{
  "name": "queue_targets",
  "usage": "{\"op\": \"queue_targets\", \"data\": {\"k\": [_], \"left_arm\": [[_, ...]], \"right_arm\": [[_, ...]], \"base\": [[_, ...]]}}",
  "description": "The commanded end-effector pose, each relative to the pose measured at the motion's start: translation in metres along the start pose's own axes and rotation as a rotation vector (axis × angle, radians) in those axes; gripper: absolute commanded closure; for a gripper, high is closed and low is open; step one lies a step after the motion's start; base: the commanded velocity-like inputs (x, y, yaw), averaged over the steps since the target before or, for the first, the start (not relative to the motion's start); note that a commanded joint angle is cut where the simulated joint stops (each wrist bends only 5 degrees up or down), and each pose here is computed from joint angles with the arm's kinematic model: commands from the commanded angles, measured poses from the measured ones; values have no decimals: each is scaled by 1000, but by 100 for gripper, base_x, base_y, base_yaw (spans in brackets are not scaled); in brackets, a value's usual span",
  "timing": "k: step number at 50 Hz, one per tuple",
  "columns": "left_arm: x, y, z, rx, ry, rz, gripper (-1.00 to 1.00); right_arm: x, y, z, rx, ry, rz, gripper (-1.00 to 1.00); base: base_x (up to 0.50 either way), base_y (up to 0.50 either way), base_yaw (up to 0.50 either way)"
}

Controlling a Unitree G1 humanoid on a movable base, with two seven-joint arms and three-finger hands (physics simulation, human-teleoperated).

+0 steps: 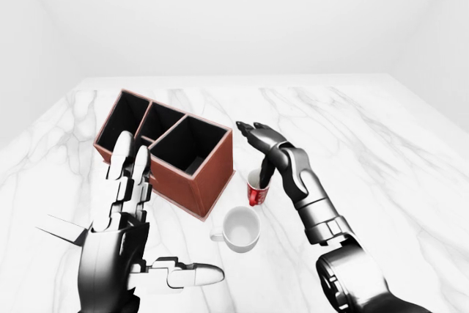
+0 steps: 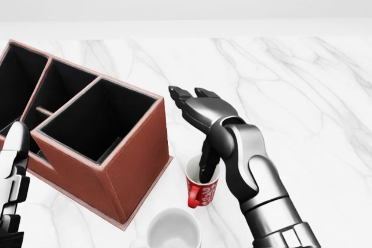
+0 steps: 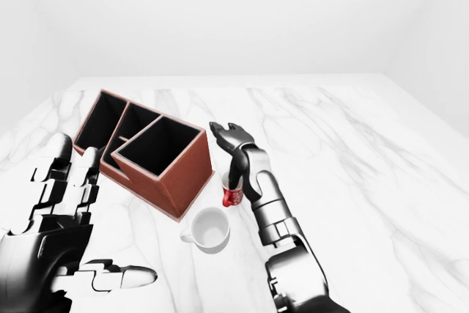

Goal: Pick up the red mug and place it to the right of the caddy.

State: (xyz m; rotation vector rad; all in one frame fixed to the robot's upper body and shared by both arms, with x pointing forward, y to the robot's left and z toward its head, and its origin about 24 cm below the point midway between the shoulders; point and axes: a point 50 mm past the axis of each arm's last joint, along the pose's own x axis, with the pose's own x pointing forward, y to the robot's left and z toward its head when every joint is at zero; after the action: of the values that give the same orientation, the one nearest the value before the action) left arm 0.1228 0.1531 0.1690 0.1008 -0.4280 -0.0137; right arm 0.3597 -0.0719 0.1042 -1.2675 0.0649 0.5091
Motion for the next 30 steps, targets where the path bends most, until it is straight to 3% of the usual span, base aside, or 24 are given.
{"op": "queue_targets", "data": {"k": [1, 17, 30], "left_arm": [[0, -1, 0, -1, 0, -4, -100], [-1, -2, 0, -6, -2, -7, -100], [-3, -2, 1, -8, -8, -10, -100]], "right_arm": [[-32, -54, 18, -121, -28, -98, -100], [-85, -132, 57, -227, -113, -486, -100], [-157, -136, 91, -190, -324, -779, -100]], "base": [[0, 0, 0], [0, 0, 0], [0, 0, 0]]}}
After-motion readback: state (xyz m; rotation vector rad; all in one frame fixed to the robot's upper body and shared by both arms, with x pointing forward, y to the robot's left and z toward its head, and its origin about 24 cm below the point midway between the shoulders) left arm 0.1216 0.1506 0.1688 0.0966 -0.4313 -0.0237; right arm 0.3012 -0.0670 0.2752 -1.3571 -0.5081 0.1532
